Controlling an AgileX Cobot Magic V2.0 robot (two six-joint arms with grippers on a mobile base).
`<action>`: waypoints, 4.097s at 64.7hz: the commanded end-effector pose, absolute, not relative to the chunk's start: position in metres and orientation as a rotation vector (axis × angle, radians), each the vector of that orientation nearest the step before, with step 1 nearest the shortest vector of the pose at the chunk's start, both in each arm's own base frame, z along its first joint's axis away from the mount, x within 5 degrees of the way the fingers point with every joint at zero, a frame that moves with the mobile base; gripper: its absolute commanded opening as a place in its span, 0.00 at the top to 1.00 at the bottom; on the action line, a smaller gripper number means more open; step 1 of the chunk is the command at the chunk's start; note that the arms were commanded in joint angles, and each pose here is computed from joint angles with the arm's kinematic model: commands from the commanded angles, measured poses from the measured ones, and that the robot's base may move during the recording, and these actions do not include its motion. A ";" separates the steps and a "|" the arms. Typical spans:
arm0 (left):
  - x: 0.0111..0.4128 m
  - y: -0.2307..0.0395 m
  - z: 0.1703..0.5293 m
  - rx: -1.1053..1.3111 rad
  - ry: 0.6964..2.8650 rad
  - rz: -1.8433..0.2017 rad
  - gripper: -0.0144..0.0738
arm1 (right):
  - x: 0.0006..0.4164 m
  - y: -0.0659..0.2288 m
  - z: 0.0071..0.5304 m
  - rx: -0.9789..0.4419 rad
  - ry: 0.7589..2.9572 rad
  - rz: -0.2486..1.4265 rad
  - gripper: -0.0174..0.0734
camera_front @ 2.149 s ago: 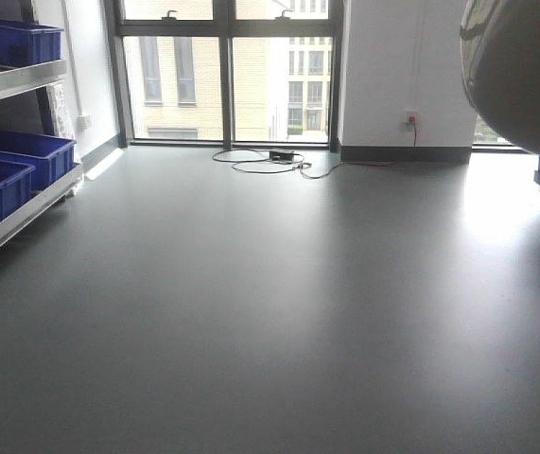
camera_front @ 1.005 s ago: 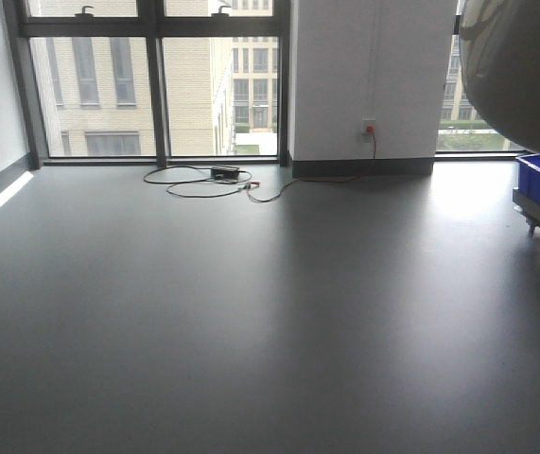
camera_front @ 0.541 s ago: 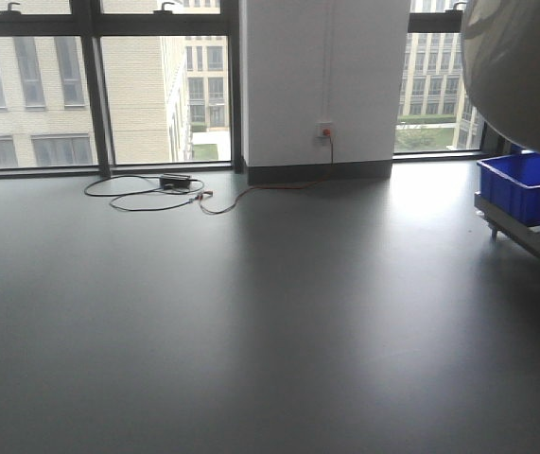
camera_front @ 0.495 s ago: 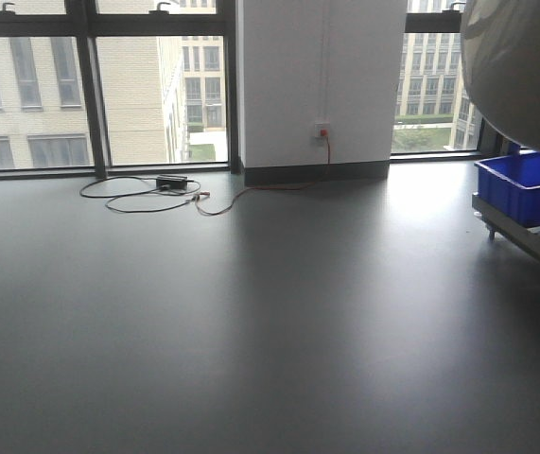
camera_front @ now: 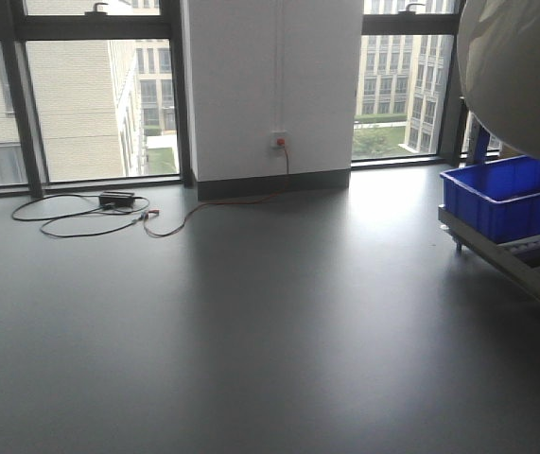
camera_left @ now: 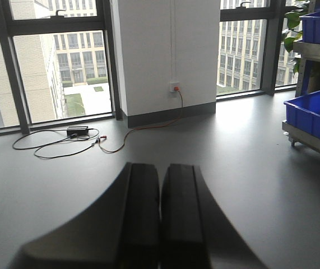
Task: Move white bin to right shelf second layer
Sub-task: 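Drive toward the windows and turn toward the roller shelf, then approach the roller shelf's second layer with the held bin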
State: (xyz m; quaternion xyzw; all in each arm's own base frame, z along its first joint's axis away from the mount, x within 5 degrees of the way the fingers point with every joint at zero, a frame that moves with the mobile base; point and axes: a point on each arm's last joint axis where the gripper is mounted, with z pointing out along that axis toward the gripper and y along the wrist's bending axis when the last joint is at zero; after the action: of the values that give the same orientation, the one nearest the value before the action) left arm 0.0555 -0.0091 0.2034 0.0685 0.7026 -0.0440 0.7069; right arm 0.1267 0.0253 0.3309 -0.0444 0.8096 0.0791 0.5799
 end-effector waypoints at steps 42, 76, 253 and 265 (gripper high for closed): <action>0.056 -0.009 0.199 0.139 1.501 -0.107 0.74 | 0.128 0.025 0.351 -0.098 1.759 0.196 0.75; 0.056 -0.009 0.199 0.139 1.501 -0.107 0.74 | 0.128 0.025 0.351 -0.098 1.759 0.196 0.75; 0.056 -0.009 0.199 0.139 1.501 -0.107 0.74 | 0.128 0.025 0.351 -0.098 1.759 0.196 0.75; 0.056 -0.009 0.199 0.139 1.501 -0.107 0.74 | 0.128 0.025 0.351 -0.098 1.759 0.196 0.75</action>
State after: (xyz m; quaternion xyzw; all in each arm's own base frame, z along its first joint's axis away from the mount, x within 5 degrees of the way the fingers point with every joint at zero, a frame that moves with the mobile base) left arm 0.0555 -0.0091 0.2034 0.0685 0.7026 -0.0440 0.7069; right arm 0.1267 0.0253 0.3309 -0.0444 0.8096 0.0791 0.5799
